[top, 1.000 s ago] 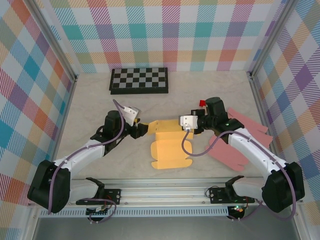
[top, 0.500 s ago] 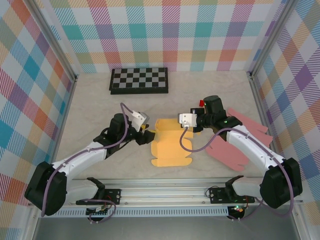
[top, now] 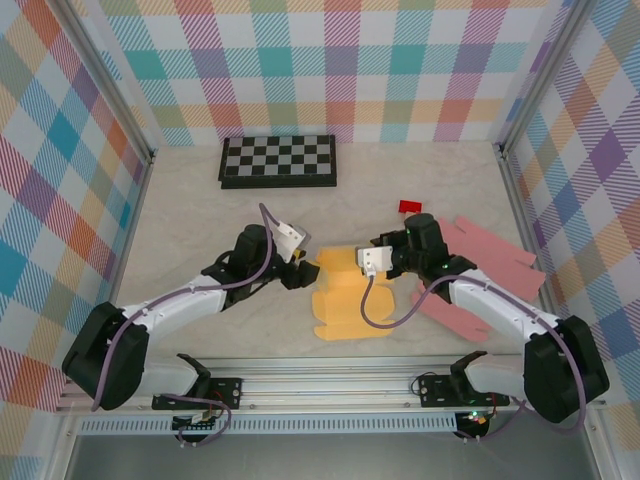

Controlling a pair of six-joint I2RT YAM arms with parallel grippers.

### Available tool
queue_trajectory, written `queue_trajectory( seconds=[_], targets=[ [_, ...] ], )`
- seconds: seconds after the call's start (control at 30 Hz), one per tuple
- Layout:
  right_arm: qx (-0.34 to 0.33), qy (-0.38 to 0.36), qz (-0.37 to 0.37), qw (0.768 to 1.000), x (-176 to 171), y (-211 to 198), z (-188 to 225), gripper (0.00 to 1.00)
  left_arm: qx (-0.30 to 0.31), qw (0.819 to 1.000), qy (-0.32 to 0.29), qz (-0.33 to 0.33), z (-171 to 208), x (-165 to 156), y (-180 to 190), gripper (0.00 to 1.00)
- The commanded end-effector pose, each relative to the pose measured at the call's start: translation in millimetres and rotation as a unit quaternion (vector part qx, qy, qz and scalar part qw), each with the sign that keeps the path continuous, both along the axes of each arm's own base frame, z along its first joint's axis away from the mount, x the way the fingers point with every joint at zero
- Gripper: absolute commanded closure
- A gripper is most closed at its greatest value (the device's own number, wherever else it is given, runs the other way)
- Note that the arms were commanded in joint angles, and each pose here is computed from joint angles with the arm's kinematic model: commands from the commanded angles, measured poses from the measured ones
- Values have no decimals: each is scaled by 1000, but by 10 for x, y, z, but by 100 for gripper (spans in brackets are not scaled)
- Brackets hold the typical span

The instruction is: Fold the paper box

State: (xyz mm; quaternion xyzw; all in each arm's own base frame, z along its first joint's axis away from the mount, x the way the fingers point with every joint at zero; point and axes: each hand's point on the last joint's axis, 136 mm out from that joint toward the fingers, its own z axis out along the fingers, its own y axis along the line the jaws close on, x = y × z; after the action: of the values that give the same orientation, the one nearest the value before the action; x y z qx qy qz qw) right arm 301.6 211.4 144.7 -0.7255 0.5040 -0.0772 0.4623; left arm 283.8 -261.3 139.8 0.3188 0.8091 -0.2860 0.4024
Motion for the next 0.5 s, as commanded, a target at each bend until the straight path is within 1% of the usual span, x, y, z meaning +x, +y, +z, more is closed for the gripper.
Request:
queue_trajectory(
  seconds=[0.0,0.07,0.13,0.23,0.37,0.47],
  targets=[
    [-4,-89,5,996,200,87,172,100,-1,1000,-3,4,-42,-4,-34,37],
    [-19,-101,6,995,223,109,94,100,1,1000,-1,2,-68,-24,-49,37],
    [-33,-129,6,991,264,119,32,100,4,1000,3,-2,-101,-58,-72,37],
    [-42,-155,-2,987,309,108,-13,100,16,1000,12,-9,-199,-141,-95,37],
    [-46,-155,-3,987,292,97,-31,100,24,1000,18,-2,-339,-225,-43,37],
    [-44,-150,-5,988,276,86,-23,100,20,1000,19,15,-316,-237,14,37]
  ],
)
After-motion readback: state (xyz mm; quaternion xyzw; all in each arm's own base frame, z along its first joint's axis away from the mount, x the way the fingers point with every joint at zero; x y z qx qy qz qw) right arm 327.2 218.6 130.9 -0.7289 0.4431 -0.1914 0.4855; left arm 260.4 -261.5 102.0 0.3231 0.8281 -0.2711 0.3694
